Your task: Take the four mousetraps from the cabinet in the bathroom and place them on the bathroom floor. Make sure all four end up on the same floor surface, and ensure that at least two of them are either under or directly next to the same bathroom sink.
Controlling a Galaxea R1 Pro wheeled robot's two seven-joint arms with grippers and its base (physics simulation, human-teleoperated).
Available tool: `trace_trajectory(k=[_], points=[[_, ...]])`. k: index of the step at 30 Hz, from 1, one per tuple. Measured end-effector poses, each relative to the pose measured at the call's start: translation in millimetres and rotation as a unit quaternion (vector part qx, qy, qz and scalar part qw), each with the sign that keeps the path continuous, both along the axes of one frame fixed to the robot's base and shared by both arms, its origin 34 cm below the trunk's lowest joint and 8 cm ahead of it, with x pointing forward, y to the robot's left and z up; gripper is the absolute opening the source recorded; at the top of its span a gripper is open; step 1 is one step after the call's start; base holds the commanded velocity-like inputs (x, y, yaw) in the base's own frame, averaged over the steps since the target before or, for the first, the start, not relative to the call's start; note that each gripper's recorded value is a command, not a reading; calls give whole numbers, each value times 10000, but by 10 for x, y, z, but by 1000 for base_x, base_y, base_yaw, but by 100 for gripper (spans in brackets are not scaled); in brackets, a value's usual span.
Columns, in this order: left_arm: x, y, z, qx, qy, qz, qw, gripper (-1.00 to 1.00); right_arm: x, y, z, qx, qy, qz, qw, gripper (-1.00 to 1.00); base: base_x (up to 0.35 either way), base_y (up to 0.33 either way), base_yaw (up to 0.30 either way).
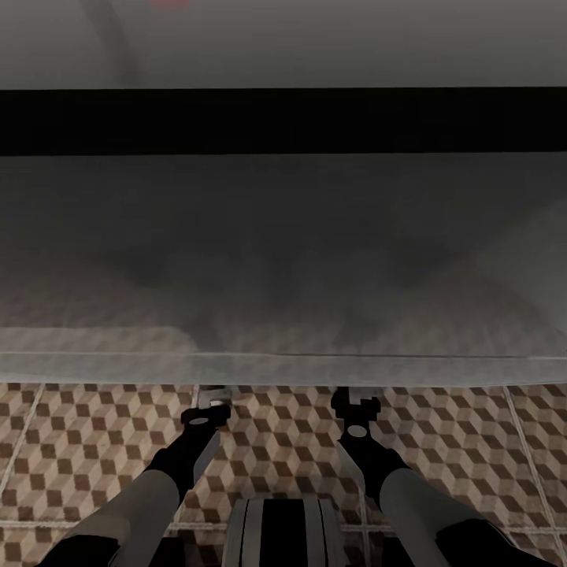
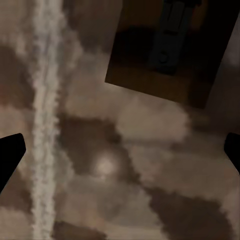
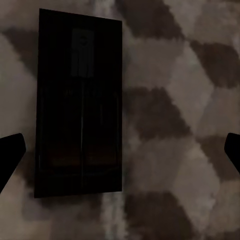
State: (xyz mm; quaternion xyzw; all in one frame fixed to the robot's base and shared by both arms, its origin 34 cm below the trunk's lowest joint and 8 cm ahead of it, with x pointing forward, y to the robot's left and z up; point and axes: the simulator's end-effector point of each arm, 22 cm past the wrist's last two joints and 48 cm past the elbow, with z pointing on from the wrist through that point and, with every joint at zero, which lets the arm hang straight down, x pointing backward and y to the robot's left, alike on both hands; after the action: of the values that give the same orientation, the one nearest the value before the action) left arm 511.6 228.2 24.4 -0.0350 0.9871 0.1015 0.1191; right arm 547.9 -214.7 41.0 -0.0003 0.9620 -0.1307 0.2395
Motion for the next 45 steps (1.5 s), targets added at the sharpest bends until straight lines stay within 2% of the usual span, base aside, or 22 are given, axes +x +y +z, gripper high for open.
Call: trace_trajectory(k=[18,45], points=[[71,-3,23,1,-79,-3,10000,100,0,-5,-1,-4,0,1,10000,100,-23,0,0],[77,1,25,12,-87,18,10000,100,99,79,42,34,-117,73,9999,100,-327,0,0]])
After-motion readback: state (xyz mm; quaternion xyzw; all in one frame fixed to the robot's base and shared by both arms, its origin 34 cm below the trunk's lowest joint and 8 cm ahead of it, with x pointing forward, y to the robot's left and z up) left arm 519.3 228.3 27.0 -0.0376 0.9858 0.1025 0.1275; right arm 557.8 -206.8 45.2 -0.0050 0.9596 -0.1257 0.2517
